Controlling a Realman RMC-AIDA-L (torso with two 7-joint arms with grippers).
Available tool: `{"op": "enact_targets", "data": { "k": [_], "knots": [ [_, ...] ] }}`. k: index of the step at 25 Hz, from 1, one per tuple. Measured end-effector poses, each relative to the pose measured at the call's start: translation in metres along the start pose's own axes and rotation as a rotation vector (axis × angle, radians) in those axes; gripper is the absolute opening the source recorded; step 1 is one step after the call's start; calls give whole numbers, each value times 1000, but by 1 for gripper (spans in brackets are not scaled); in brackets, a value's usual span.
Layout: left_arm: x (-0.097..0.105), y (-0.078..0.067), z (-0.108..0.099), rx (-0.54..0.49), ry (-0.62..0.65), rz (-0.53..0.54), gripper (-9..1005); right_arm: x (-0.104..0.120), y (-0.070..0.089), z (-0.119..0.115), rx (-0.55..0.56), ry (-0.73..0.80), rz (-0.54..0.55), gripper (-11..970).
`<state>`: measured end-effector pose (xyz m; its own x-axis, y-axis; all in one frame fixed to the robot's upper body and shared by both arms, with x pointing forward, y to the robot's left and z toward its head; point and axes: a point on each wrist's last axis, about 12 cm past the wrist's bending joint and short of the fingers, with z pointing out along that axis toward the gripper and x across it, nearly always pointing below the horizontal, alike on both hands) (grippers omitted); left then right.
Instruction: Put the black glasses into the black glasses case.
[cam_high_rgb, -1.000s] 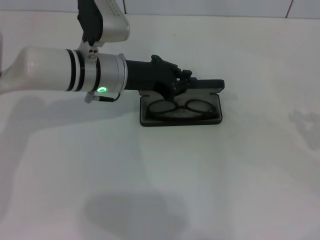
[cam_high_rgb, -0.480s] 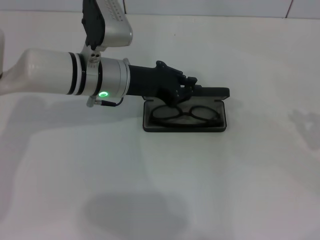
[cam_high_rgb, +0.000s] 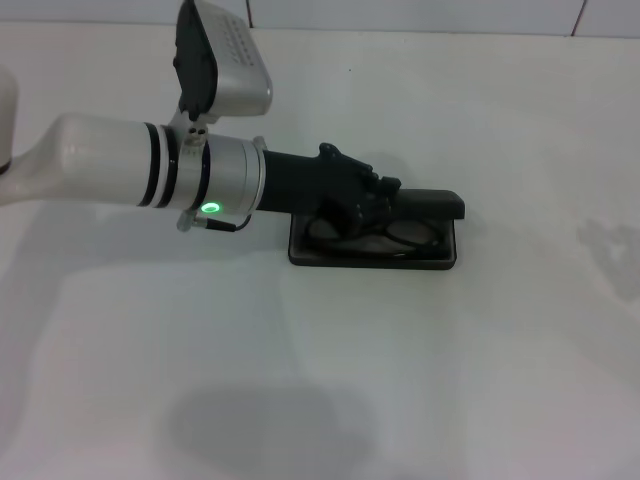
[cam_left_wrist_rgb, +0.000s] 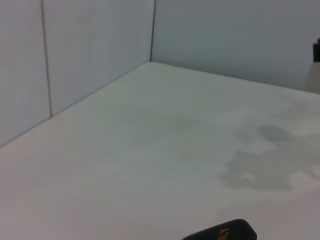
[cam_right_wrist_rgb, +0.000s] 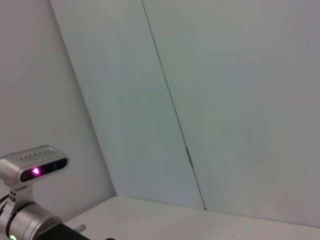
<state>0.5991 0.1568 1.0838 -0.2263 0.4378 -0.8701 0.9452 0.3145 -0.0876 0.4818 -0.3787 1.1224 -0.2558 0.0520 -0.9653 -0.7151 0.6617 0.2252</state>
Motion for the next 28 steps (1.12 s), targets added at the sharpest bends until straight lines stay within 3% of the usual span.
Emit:
{"op": "enact_targets", "data": {
  "k": [12,17,23,28],
  "knots": [
    [8,-11,4,66,49,28,215,0,-1,6,-12,9,2,188],
    [-1,-20,-1,126,-17,60,222,1,-1,8,-22,29,-2,191],
    [-23,-33,-54,133,-274,101,231,3,9,22,-133,82,-39,195],
    [-19,-37,-108,180,-449,111,238,0,31,50,-341,70,-102,234]
  ]
}}
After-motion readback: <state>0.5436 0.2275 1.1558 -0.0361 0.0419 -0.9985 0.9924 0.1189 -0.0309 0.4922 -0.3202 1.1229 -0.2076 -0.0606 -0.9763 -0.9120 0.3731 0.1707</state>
